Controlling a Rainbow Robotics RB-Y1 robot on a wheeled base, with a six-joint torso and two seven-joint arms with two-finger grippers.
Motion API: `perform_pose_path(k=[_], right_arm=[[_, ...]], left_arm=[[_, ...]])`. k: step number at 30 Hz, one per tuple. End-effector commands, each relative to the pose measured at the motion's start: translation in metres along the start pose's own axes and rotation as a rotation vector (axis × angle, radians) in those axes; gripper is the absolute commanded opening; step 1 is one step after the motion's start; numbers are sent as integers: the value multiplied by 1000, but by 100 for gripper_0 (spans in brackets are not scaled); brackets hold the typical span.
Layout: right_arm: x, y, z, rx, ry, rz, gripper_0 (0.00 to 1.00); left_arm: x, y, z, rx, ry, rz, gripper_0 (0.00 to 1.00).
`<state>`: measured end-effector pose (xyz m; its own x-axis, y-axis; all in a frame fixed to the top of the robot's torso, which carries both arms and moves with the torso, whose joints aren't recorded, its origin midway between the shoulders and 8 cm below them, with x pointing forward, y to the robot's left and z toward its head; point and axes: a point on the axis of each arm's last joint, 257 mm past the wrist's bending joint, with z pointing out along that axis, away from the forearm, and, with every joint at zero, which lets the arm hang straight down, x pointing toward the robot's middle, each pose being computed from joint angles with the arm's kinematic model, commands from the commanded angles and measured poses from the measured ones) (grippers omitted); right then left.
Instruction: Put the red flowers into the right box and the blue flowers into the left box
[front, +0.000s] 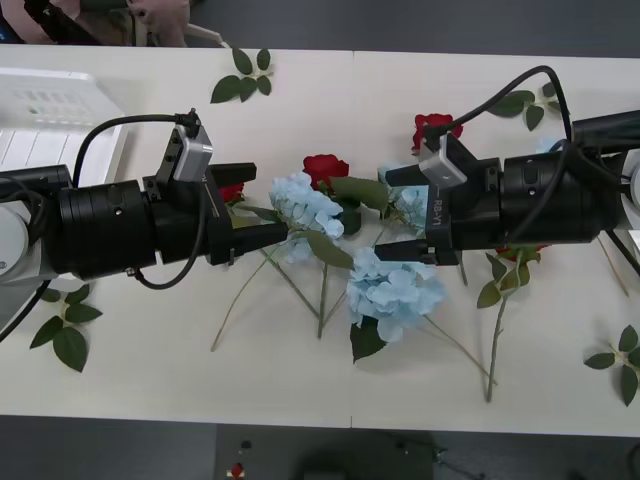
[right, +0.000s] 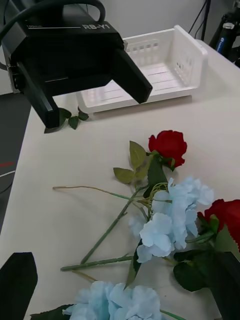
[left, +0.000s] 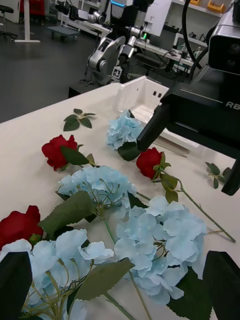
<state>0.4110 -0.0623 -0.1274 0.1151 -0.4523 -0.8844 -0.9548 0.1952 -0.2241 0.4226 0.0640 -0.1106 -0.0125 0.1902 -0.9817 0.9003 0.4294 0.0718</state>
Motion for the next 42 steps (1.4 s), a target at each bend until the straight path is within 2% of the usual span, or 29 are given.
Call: perform_pose_path(k=[1, 4, 7, 10, 14, 17, 24, 28, 31, 36, 42], right_arm=[[8, 9, 8, -14, -8, 17, 100], [6, -4, -4, 11, 7, 3, 100], [4, -16, -24, 6, 80, 18, 100], [10, -26, -52, 10, 177, 144, 100], [19, -47, -97, 72, 322, 328, 100], [31, -68, -131, 151, 444, 458, 100], [78, -141, -226, 544, 720, 685, 100], [113, -168, -273, 741, 856, 676, 100], [150, -178, -284, 807, 949, 668, 100], [192, -196, -290, 861, 954, 669, 100], [229, -213, -292, 911, 940, 650, 100]], left_arm=[[-21, -4, 0, 8, -27, 83, 100], [-11, -16, 4, 29, -32, 37, 100], [-40, -10, -4, 45, -125, -147, 100], [-40, 17, -18, 25, -62, -283, 100], [-10, 54, -41, -69, 60, -534, 100], [22, 76, -50, -157, 143, -632, 100], [106, 110, -54, -353, 319, -869, 100], [138, 118, -52, -445, 388, -988, 100], [158, 126, -51, -537, 454, -1068, 100], [171, 135, -43, -632, 547, -1101, 100], [177, 148, -26, -711, 553, -1165, 100]])
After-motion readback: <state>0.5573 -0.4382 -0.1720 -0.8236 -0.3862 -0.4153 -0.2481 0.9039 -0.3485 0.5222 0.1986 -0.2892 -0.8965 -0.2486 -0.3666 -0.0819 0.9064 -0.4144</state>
